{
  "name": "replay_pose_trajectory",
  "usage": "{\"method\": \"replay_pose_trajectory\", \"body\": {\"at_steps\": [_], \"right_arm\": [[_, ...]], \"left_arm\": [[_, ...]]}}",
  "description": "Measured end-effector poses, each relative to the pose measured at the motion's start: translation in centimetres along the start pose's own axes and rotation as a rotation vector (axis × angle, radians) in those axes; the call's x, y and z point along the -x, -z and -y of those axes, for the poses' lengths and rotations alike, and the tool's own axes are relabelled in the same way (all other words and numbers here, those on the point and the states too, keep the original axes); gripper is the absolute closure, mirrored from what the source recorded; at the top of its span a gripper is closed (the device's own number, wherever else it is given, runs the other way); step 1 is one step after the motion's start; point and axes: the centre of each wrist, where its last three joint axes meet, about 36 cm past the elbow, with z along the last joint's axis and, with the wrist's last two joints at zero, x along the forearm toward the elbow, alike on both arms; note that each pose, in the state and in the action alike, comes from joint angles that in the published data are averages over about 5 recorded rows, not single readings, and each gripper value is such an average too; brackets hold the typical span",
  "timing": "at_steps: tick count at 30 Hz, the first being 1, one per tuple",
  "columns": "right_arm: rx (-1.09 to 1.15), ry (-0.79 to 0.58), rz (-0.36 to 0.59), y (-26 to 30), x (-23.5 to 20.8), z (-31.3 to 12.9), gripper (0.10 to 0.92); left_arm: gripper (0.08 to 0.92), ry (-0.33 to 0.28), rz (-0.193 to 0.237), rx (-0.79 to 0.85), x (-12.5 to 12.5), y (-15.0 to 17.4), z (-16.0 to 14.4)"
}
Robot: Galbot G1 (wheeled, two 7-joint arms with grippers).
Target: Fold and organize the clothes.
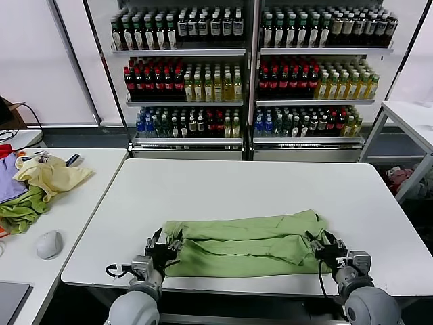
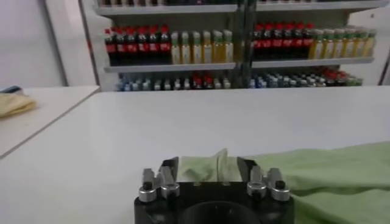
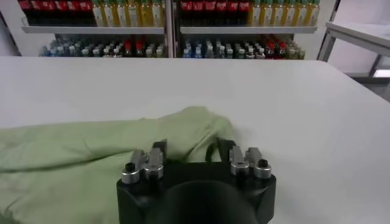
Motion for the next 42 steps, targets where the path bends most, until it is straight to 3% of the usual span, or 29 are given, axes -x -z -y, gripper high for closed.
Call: {"method": "replay_pose_trajectory", "body": {"at_steps": [5, 9, 23, 32, 37, 42], "right_arm": [[-0.008, -0.009, 0.001, -0.4, -0.4, -0.1, 0.209], [-0.011, -0.017, 0.002, -0.6, -0.7, -0.1, 0.200], [-0.014, -0.024, 0.026, -0.4, -0.9, 0.0, 0.200], [-0.013, -0.022, 0.044, -0.1, -0.7, 0.1, 0.200], [-0.014, -0.021, 0.052, 0.1, -0.6, 0.2, 0.200], [-0.014, -0.019, 0.056, 0.3, -0.5, 0.2, 0.200]], "left_arm": [[0.195, 0.053, -0.017, -0.012, 0.4, -1.2, 1.5], [0.186, 0.079, -0.032, -0.022, 0.7, -2.0, 2.6], [0.579, 0.118, -0.071, -0.060, 1.2, -3.4, 2.7], [0.834, 0.145, -0.072, -0.104, 1.3, -2.7, -0.6], [0.881, 0.187, -0.050, -0.128, 1.1, -1.3, -4.4], [0.881, 0.224, 0.009, -0.161, 0.4, 1.4, -8.8]]}}
